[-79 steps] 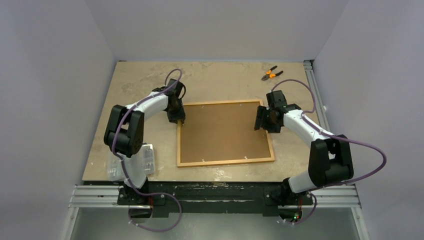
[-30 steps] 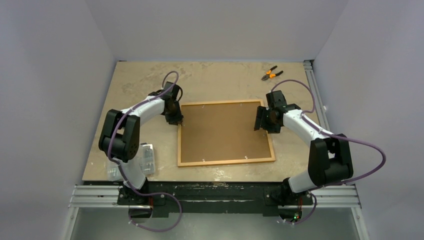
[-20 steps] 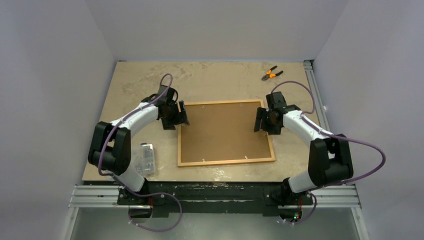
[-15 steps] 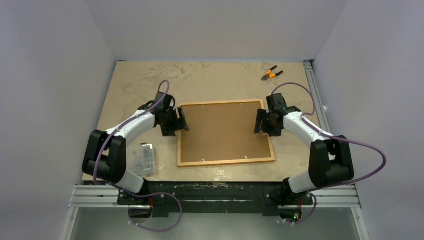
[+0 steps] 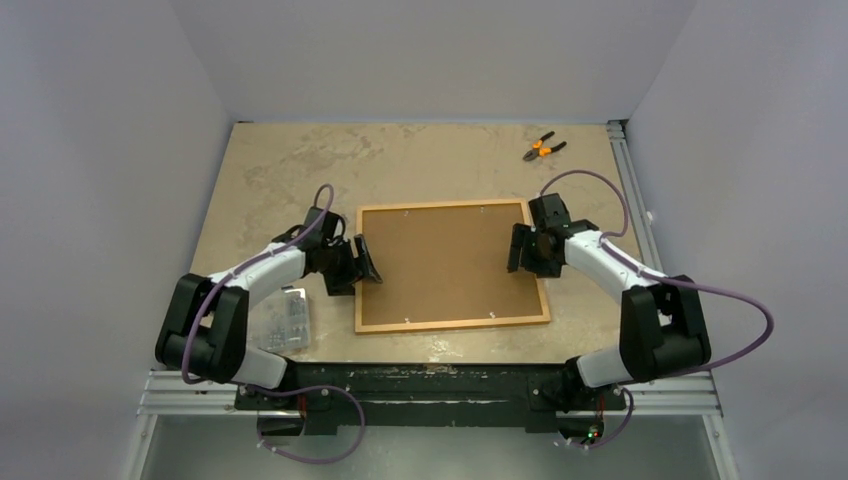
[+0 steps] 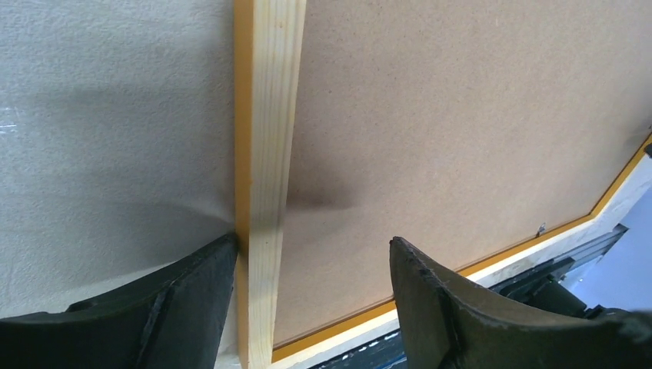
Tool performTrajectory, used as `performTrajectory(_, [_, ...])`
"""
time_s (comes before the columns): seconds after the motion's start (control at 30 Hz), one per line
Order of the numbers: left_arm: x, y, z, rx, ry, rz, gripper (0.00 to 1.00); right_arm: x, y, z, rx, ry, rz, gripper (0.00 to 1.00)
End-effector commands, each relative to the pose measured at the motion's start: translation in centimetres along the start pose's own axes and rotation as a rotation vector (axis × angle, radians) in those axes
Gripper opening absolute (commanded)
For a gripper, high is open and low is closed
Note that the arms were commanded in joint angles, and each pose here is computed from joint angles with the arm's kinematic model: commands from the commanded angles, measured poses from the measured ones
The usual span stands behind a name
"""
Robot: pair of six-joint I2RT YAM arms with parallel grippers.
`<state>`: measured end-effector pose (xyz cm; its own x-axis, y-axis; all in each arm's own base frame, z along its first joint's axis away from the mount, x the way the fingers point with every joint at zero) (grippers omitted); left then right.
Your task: Put the photo into the frame
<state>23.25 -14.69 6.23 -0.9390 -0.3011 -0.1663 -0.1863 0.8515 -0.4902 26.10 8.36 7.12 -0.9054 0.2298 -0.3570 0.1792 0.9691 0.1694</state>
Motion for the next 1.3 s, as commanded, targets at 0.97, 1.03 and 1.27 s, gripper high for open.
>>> performTrajectory(0.97, [-0.7, -1.3, -0.6, 0.058, -0.007, 0.021, 0.70, 3.2, -1.1, 0.9, -0.039, 0.074, 0.137, 0.75])
performTrajectory(1.03, [-1.3, -1.8, -0.8, 0.063, -0.017, 0.021, 0.70, 3.8, 0.2, 1.0, -0.068, 0.087, 0.118, 0.74])
performTrajectory(1.27, [-4.6, -2.9, -2.0, -0.010, -0.069, 0.083, 0.70, 6.2, 3.8, 1.3, -0.121, 0.132, 0.057, 0.72])
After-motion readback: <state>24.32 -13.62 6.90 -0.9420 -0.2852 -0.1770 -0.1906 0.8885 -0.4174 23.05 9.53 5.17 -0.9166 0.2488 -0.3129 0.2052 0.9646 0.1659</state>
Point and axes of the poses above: each gripper's point midway between its finger pads, its own z axis out along the fingers, its own y axis along the line the jaws close on, x = y × z, the point moved 3 cm from there along -z, back along the fingers, and after that the axes turned 1 degree about z, right-handed, at the moved point
